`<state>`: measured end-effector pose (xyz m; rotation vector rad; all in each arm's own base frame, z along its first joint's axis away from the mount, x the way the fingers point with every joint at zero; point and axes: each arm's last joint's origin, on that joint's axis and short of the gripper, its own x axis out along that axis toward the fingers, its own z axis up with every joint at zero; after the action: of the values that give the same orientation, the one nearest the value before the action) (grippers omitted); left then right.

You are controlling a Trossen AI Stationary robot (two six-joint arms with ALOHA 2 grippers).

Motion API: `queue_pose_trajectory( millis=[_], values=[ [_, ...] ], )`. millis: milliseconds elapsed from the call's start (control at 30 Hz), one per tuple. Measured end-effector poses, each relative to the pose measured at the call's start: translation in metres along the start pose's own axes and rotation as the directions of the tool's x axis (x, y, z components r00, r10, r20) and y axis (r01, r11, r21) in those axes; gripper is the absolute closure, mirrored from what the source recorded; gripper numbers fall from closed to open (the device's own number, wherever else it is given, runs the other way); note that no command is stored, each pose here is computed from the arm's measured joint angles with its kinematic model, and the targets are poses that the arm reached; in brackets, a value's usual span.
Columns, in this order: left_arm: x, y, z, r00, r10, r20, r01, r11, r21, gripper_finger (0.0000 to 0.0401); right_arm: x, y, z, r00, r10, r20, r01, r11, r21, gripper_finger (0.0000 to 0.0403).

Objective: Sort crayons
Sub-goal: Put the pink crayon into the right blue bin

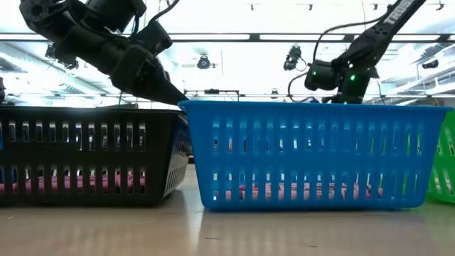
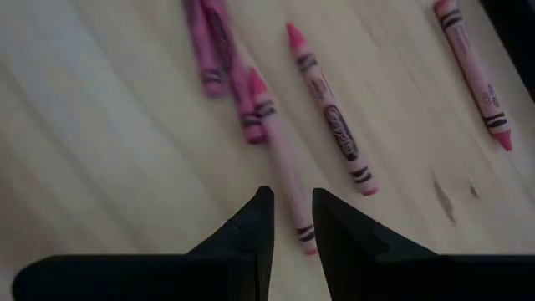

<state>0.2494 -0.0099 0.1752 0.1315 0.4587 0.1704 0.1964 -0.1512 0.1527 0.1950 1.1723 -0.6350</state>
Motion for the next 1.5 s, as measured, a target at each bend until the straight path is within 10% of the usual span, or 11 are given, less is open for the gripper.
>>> queue_pose_trajectory(
  millis=[1033, 1500],
  values=[
    [0.000, 0.000, -0.001, 1.000, -0.001, -0.009, 0.001, 0.999, 0.037, 0.0246, 0.019, -0.007, -0.004, 0.991, 0.052, -0.120, -0.057, 0.998, -0.037, 0.0396],
    [0.000, 0.000, -0.001, 1.000, 0.000, -0.008, 0.000, 1.000, -0.007, 0.0246, -0.024, 0.019, 0.001, 0.987, 0.158, 0.018, -0.158, 0.987, -0.036, 0.0396]
  ],
)
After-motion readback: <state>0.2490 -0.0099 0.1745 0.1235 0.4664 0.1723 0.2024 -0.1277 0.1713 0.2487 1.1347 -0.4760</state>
